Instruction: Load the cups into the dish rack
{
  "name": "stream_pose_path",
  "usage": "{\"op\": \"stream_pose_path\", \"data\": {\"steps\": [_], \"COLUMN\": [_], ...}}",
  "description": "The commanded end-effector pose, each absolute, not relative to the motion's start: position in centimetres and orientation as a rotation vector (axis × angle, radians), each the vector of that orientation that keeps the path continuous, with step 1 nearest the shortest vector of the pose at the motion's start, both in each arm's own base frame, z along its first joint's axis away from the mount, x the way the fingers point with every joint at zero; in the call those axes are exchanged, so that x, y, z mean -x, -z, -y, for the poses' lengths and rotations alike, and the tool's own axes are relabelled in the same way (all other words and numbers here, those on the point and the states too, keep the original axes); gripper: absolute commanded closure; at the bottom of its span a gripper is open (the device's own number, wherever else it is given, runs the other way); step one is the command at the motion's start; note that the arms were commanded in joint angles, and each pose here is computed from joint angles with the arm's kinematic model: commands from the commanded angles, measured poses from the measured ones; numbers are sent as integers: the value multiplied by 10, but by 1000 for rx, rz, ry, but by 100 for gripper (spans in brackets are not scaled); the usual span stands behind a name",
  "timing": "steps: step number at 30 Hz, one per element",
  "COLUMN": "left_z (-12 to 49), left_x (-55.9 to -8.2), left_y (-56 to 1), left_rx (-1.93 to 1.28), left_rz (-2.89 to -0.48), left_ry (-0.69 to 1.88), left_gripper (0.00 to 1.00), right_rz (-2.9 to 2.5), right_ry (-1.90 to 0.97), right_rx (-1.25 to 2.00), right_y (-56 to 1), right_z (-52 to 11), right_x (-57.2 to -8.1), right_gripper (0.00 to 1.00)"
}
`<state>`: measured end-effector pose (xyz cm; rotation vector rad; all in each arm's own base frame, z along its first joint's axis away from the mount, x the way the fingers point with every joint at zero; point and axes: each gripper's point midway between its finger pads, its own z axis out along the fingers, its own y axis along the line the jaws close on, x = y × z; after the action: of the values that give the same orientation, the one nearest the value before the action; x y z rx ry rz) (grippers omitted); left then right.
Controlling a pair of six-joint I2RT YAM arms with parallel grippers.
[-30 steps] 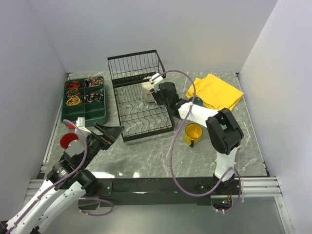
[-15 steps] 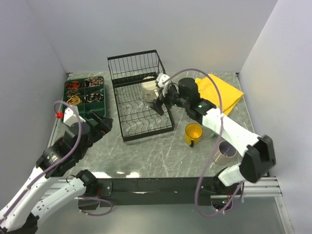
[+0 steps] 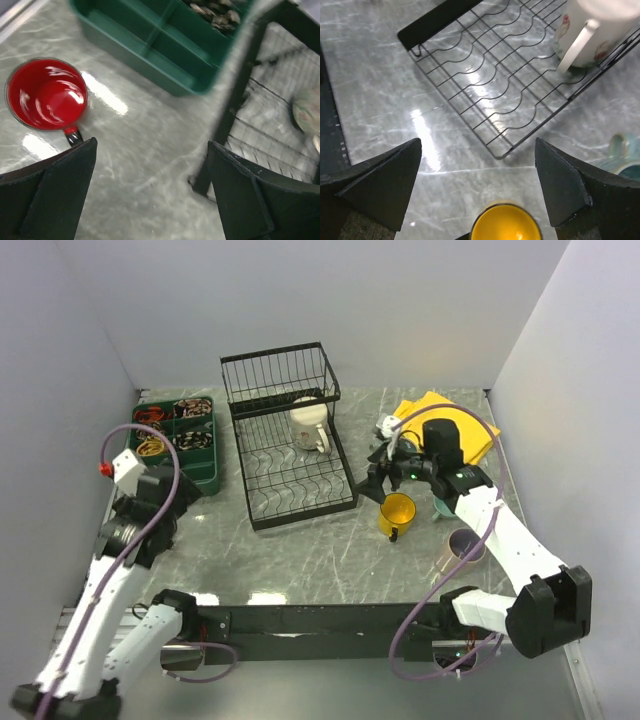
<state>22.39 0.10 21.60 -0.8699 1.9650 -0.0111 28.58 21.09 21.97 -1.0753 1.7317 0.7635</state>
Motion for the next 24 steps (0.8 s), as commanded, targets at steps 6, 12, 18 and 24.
{"op": "stream_pose_path", "data": {"steps": [6,12,18,24], "left_z": [-61,-69,-84,-90], "left_x": [-261,-259,-258,-266], "left_y": [-174,-128,-101,-72], "left_rx": [1028,1148,1188,1186], "left_rz": [-2040,-2161,-2191,-2280], "left_ry": [17,-57,-120,-161], "left_gripper": [4,9,17,20], "right_rz": [-1614,-1610,-1606,-1612], "right_ry": [-882,-889,-880,-903], "right_rx": [1052,1055,1073,1078], "right_y": [-245,-245,-245,-243], "right_z": [-201,-199,-197,-198], "right_x": [-263,-261,-258,-257], "right_gripper": [0,0,0,0]}}
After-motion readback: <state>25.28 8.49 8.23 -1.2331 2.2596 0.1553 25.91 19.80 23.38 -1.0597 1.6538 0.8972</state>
